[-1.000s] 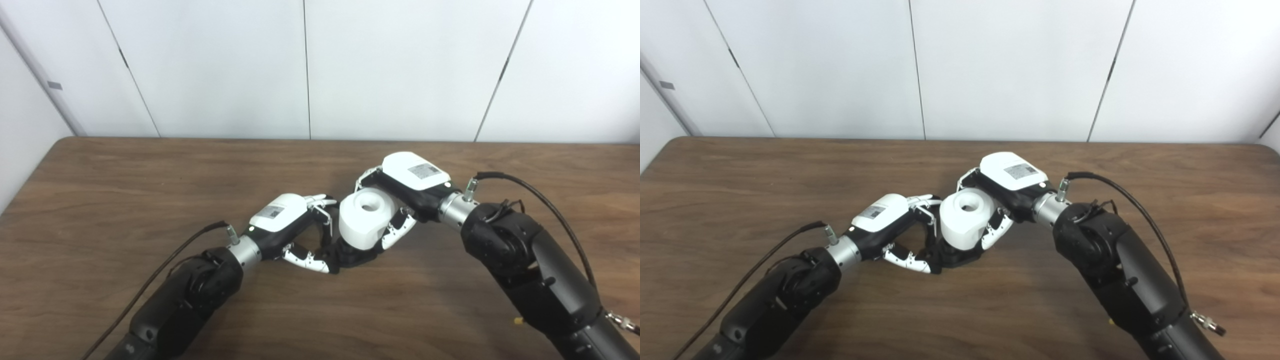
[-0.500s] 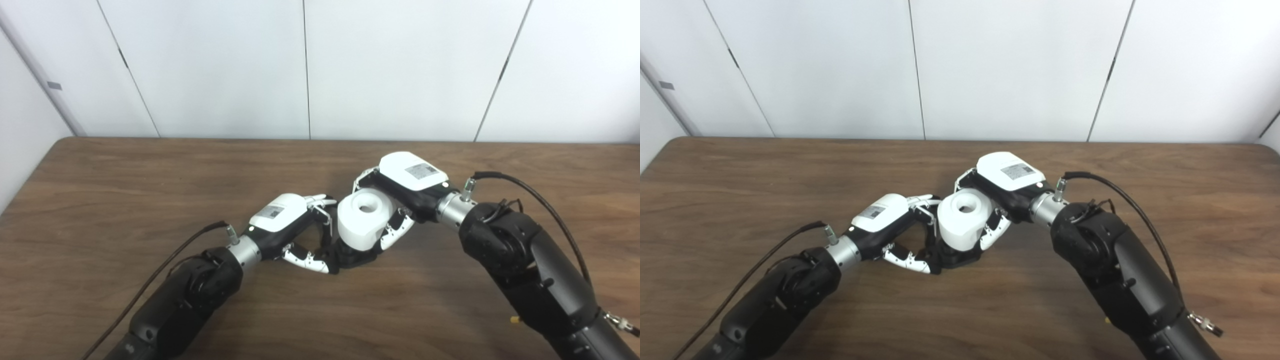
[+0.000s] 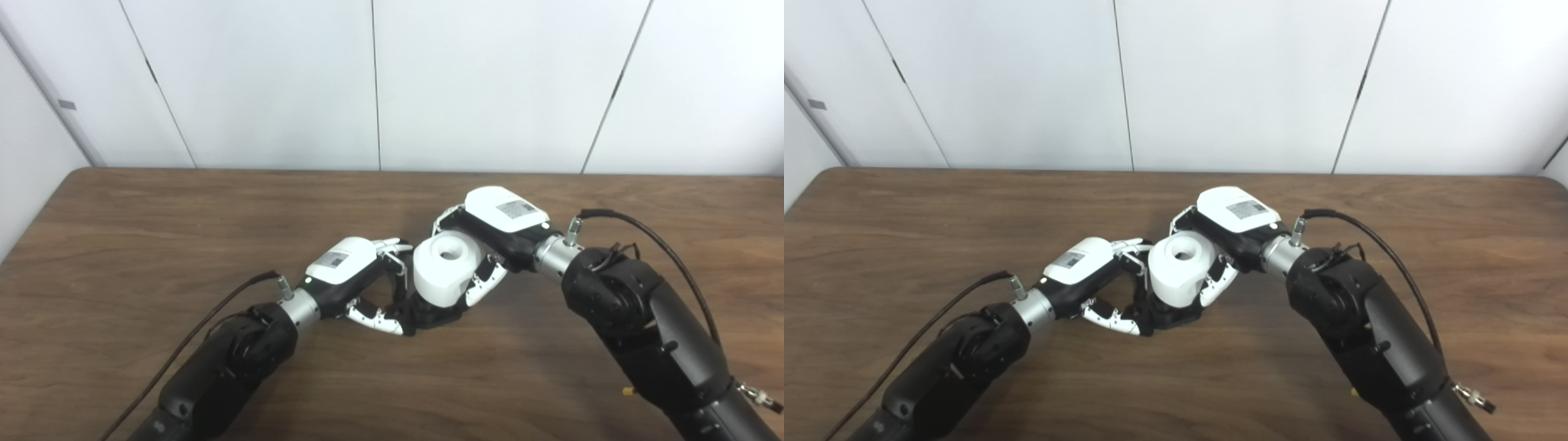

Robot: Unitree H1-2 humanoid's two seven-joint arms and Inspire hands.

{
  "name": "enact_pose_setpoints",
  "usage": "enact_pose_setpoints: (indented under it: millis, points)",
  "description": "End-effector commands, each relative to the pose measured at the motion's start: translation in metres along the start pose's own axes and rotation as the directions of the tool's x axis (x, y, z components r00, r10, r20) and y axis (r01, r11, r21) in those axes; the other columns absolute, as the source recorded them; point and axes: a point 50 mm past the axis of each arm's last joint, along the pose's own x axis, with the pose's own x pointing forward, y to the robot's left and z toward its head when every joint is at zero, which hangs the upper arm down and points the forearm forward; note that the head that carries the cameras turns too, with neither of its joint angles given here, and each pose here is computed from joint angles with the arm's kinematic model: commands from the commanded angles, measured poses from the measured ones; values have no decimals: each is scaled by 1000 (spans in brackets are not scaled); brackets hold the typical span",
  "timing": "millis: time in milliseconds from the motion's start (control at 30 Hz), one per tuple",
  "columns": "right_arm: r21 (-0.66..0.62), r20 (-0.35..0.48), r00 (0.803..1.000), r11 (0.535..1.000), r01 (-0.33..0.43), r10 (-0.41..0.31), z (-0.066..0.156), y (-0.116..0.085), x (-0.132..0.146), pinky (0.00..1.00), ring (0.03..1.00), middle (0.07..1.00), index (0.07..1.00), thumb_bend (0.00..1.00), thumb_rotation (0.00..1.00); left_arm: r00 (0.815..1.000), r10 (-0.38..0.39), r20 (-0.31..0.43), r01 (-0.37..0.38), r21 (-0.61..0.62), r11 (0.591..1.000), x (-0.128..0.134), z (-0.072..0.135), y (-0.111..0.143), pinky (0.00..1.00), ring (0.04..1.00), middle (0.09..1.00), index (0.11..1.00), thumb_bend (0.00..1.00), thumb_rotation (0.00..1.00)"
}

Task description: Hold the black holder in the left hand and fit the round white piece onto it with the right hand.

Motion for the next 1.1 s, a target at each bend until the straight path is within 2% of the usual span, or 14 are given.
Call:
enact_pose_setpoints:
  millis: [0, 333, 1067]
  points:
    - [-5, 75, 996, 998, 59, -58, 19, -22, 6, 770, 755, 711, 478, 525, 145, 995, -103, -10, 103, 5, 995, -3, 3, -23, 892, 936, 884, 484, 524, 58]
    - [1, 62, 993, 995, 97, -97, 13, -34, 9, 741, 736, 702, 478, 525, 145, 995, -104, -12, 104, 0, 995, -5, 2, -24, 903, 936, 882, 484, 524, 58]
    - [-16, 53, 996, 997, 73, -72, 6, -32, 7, 743, 738, 696, 478, 526, 144, 993, -115, -31, 115, 5, 993, -4, 1, -19, 897, 936, 891, 485, 524, 58]
